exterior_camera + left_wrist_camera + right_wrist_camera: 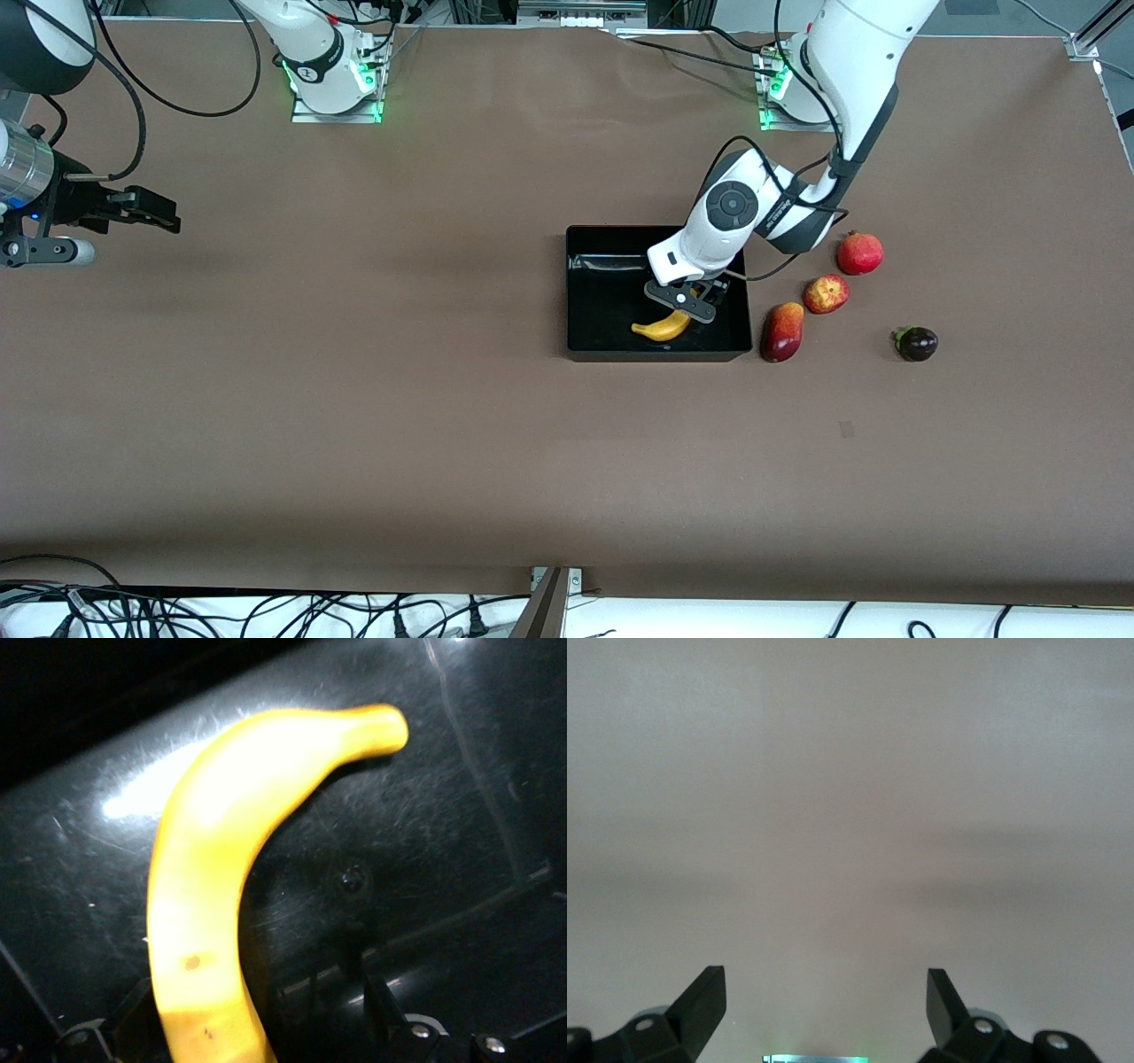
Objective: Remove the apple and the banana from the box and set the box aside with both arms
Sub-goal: 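Reach the left gripper into the box and grasp the banana, then carry the banana out while the right gripper reaches toward the box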
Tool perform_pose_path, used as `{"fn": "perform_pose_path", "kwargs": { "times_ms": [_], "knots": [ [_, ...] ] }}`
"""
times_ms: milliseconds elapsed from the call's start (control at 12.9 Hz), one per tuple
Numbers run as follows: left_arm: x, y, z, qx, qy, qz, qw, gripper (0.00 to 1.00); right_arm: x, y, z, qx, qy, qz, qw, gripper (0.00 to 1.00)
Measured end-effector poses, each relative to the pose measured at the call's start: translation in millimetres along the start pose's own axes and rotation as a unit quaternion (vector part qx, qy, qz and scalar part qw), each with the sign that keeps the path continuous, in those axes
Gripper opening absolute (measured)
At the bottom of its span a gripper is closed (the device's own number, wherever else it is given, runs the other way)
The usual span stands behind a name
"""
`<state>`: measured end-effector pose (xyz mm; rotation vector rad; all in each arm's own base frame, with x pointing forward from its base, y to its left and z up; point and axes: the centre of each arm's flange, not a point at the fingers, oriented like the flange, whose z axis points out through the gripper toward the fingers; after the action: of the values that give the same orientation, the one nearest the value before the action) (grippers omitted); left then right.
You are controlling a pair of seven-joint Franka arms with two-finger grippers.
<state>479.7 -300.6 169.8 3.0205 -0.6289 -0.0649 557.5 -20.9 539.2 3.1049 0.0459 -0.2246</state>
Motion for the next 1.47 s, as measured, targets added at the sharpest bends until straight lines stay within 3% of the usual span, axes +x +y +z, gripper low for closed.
{"fn": "perform_pose_path", "kwargs": {
  "times_ms": [155, 541, 619, 851, 1160, 1470],
  "knots": [
    [0.1, -0.6, 4.1, -0.001, -0.002, 0.001, 1.0, 0.93, 0.0, 0.0, 0.0, 0.0, 0.0, 0.0, 1.0, 1.0],
    [8.9, -2.8, -9.8, 0.001, 0.014, 0.001, 1.0, 0.37, 0.1, 0.0, -0.1, 0.0, 0.0, 0.0, 1.0, 1.0],
    [11.4, -3.0, -15.9, 0.002, 0.02, 0.001, 1.0, 0.34, 0.1, 0.0, -0.1, 0.0, 0.0, 0.0, 1.0, 1.0],
    [18.6, -7.8, -52.1, 0.011, 0.037, -0.002, 0.999, 0.34, 0.1, 0.0, -0.1, 0.0, 0.0, 0.0, 1.0, 1.0],
    [12.5, -29.1, -142.0, 0.033, 0.035, -0.026, 0.999, 0.34, 0.4, -1.4, -0.8, 0.0, 0.002, -0.001, 1.0, 1.0],
    [0.9, -132.8, -182.1, 0.021, 0.034, 0.021, 0.999, 0.34, 10.5, -24.1, 17.4, 0.007, -0.016, -0.02, 1.0, 1.0]
  ]
}}
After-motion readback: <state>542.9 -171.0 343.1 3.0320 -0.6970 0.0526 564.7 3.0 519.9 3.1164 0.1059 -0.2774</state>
